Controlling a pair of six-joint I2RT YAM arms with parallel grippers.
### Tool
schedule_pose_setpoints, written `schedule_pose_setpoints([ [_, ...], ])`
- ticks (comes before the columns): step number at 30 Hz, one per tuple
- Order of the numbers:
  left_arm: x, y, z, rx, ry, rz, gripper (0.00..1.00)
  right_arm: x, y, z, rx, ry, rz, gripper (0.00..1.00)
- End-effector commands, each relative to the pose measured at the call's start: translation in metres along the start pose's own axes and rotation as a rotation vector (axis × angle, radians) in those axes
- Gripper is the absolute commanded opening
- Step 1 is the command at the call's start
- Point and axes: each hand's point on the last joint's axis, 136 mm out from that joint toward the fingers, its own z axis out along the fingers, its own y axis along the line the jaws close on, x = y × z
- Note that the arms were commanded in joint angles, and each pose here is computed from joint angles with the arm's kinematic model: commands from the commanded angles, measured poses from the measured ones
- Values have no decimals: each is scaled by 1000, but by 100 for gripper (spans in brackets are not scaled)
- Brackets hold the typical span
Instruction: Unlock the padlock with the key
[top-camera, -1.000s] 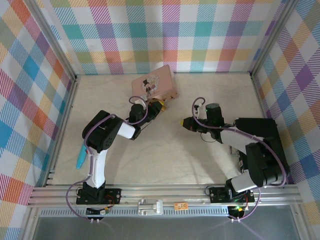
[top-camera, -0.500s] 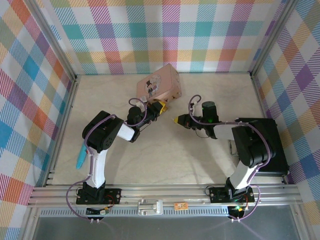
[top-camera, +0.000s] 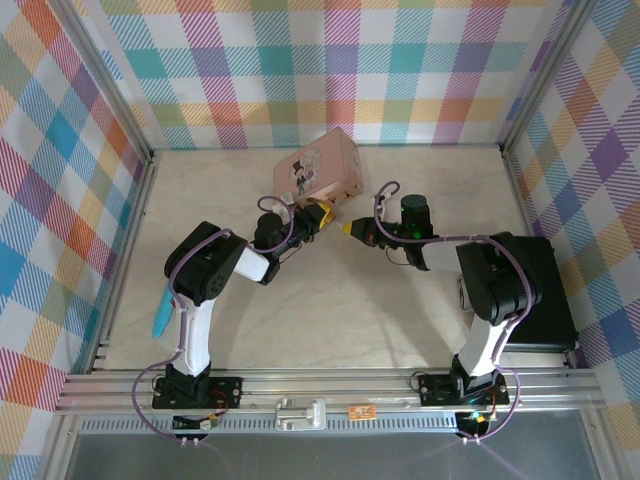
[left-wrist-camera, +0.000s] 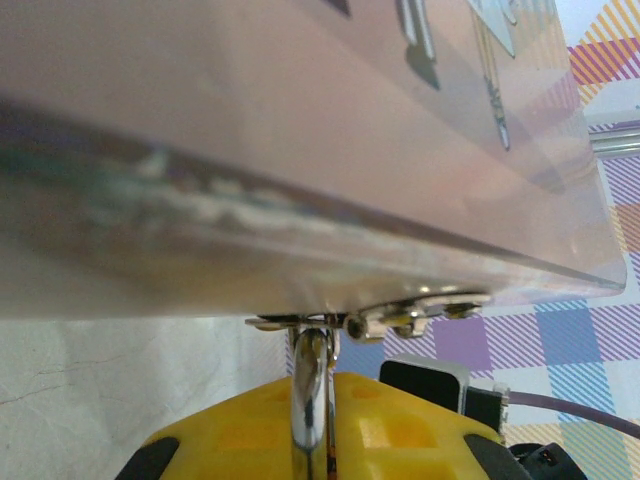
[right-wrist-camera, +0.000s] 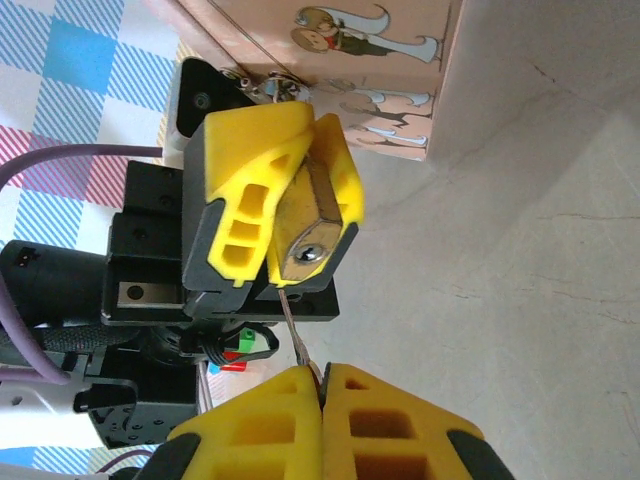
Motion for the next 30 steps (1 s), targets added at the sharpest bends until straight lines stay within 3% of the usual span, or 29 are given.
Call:
schedule_pose_setpoints([
  [1, 9, 13, -1, -46, 38, -60, 0, -11, 17, 4, -51, -12, -54, 0],
  [30, 9, 3, 14, -19, 57, -41, 0, 7, -2, 5, 30, 32, -9, 0],
])
